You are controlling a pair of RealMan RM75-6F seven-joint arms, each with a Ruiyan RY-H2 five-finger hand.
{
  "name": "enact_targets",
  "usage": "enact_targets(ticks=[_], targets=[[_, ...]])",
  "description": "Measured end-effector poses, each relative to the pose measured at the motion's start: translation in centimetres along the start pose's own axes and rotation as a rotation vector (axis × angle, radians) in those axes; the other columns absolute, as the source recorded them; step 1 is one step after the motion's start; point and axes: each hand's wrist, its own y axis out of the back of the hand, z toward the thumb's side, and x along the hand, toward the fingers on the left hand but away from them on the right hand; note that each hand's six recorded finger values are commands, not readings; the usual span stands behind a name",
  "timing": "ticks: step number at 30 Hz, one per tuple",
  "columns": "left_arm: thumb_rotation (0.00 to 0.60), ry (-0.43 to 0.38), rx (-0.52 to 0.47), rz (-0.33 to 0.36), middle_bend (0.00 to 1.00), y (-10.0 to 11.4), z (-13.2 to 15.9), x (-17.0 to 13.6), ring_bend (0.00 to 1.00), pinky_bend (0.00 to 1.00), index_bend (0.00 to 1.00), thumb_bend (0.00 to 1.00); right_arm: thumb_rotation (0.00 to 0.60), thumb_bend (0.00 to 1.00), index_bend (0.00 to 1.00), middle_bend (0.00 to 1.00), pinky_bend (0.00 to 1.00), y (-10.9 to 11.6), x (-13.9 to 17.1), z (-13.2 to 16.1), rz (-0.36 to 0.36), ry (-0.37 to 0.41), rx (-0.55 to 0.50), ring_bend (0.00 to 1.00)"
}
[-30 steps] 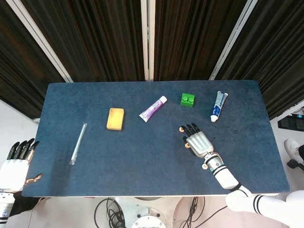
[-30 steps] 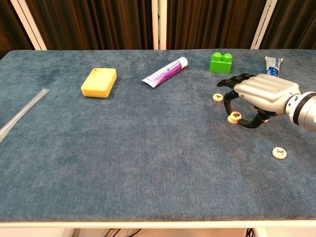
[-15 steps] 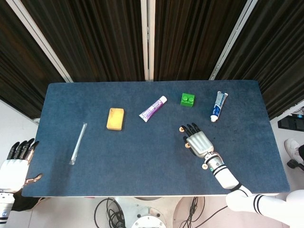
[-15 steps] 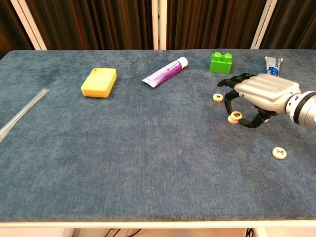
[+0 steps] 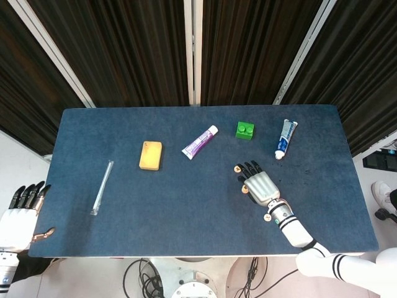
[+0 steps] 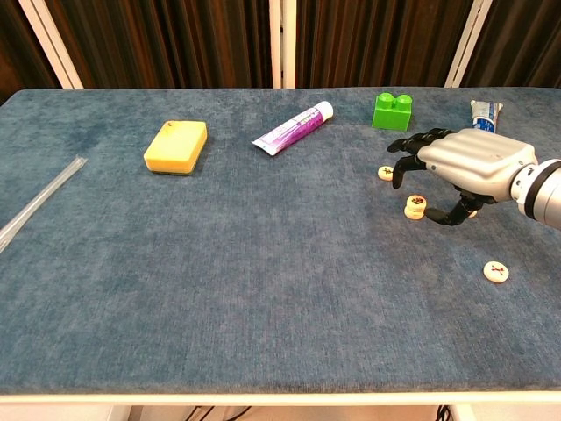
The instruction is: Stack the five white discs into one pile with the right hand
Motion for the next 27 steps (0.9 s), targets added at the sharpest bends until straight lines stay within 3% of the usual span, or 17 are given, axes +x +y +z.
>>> enact_targets(ticks=[6,27], targets=[[0.6,0.0,-0.001,-0.001,0.0,0.0,0.0,0.0,0.0,0.0,0.0,0.02,0.6,0.33,0.34,0.03,0.0,-0.2,0.8,-0.6,0.005,-0.015,0.01,0.0],[0.6,-0.003,0.001,-0.005,0.0,-0.1,0.2,0.1,0.0,0.0,0.0,0.02,0.6,0.33,0.36,0.03,0.0,-0.9,1.3,-1.0,0.016,-0.026,0.003,0.0]])
